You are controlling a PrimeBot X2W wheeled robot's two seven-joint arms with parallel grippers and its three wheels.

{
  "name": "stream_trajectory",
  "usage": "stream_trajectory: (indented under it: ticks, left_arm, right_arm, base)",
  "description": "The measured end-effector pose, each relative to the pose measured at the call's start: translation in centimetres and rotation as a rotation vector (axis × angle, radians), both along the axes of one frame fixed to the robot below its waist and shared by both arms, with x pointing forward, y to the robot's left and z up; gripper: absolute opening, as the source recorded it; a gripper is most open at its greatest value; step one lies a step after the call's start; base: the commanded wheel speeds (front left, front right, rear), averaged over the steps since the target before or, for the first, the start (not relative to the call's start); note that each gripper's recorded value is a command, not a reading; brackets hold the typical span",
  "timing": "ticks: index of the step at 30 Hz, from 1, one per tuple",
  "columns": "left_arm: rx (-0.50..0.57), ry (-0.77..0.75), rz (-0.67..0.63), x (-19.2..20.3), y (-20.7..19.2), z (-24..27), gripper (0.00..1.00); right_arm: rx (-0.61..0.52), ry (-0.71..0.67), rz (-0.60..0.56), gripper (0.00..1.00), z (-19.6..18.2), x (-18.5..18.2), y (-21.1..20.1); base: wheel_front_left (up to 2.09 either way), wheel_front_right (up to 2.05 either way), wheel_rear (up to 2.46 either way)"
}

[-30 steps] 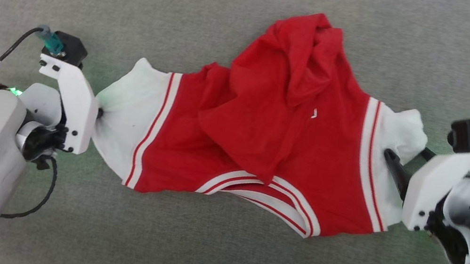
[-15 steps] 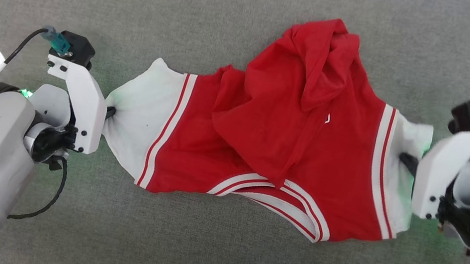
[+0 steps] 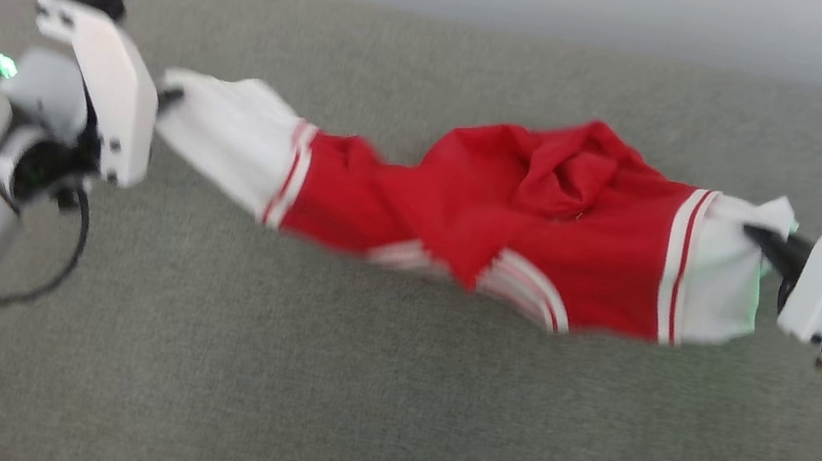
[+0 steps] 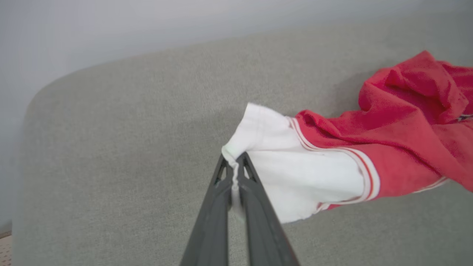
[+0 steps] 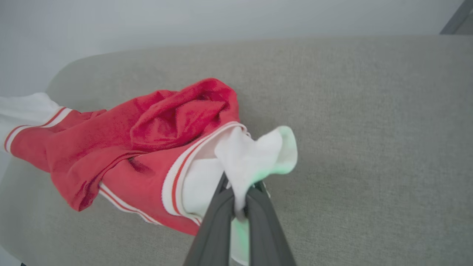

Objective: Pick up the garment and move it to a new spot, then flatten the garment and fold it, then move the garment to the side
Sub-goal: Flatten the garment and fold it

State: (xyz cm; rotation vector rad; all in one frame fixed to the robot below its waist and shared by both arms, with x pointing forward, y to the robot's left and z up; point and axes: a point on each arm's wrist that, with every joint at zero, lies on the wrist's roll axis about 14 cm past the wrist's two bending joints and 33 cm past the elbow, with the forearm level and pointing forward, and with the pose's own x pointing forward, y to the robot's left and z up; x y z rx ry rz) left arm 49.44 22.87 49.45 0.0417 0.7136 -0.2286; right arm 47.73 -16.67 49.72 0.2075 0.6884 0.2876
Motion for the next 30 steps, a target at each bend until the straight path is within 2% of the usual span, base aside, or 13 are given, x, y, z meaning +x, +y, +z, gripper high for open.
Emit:
stream_trajectory:
  ticks: [6,13,18,21,23,30]
  left_arm:
    - [-0.007,-0.183,-0.035,1.4,-1.4,8.4,0.00]
    - [-0.025,-0.369,-0.063,2.5,-3.3,16.1,0.00]
    - [-0.021,-0.465,-0.073,3.6,-4.4,19.5,0.00]
    - [-0.016,-0.514,-0.060,4.8,-4.5,20.7,0.00]
    - [-0.003,-0.611,-0.032,6.4,-4.1,22.8,0.00]
    - [-0.014,-0.816,0.028,9.9,-3.9,27.8,0.00]
  right_arm:
    - [0.067,-0.172,-0.030,0.00,7.7,0.8,-0.2]
    - [-0.003,-0.417,-0.070,0.00,16.0,1.4,-0.9]
    - [-0.024,-0.532,-0.073,0.00,19.7,2.2,-0.4]
    - [-0.033,-0.568,-0.076,0.00,20.5,3.5,-0.1]
    - [-0.045,-0.651,-0.077,0.00,22.3,4.9,0.3]
    - [-0.097,-0.809,-0.116,0.00,25.0,9.1,-0.2]
  base:
    - [0.00,0.00,0.00]
    - [0.00,0.00,0.00]
    - [0.00,0.00,0.00]
    - [0.00,0.00,0.00]
    - [0.00,0.00,0.00]
    - [0.00,0.00,0.00]
